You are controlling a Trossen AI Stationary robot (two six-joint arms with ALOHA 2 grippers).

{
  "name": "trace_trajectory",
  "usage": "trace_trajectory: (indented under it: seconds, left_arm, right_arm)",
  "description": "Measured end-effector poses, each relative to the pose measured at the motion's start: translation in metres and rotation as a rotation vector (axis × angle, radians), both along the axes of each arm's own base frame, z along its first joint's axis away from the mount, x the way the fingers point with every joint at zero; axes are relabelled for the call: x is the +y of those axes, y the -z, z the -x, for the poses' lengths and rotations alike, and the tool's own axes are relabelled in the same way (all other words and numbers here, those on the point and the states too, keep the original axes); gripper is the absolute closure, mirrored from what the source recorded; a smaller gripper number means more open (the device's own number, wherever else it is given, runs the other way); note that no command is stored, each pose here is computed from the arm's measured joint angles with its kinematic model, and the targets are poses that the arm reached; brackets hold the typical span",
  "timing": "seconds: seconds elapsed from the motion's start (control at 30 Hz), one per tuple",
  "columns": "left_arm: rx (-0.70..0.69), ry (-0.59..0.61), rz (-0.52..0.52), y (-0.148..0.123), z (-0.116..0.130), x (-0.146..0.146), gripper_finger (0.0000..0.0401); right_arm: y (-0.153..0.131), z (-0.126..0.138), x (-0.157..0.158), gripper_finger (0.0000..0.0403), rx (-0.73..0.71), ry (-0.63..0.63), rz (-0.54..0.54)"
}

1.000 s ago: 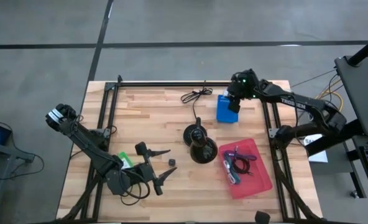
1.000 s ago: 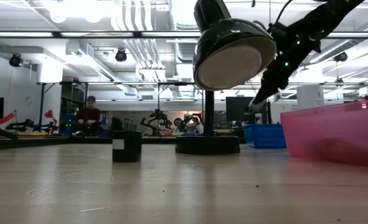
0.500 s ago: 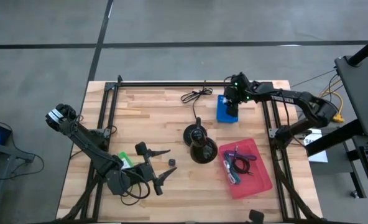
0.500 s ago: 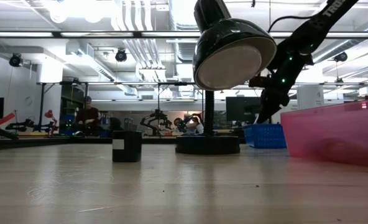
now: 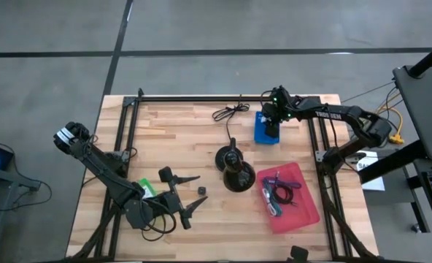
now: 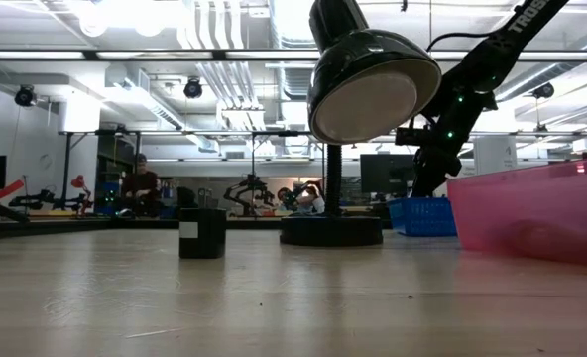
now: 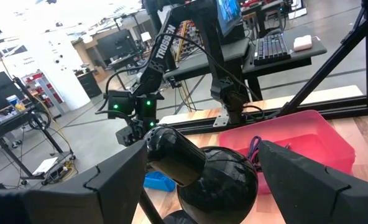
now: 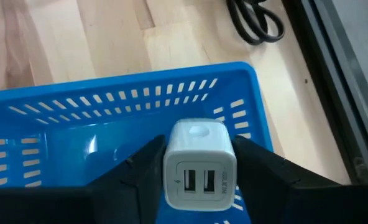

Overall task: Pick and place items into bin
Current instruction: Put the white charger adapter into the blue bin, then put the black charger adapter into the blue bin

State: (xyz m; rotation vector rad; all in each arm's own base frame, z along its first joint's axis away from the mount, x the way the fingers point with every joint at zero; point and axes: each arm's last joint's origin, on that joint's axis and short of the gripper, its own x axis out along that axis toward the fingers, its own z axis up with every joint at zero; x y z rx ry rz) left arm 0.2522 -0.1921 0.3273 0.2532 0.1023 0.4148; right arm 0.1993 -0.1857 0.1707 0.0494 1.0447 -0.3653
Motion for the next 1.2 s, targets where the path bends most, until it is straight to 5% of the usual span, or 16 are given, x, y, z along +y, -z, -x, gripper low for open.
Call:
trace_trajectory:
  seconds: [0.53,0.83,1.2]
  left_arm:
    - [0.002,0.000,-0.002,0.000,0.000,0.000,0.0111]
    - [0.008,0.000,-0.007,0.003,0.000,0.000,0.0111]
    - [0.018,-0.003,0.012,0.017,0.002,0.001,0.0111]
  right_arm:
    - [-0.004,-0.001,-0.001,0.0217,-0.033,0.026,0.014]
    - [-0.037,0.005,0.005,0.0239,-0.164,0.031,0.102]
    - [-0.086,0.026,0.043,0.0251,-0.584,-0.309,0.108]
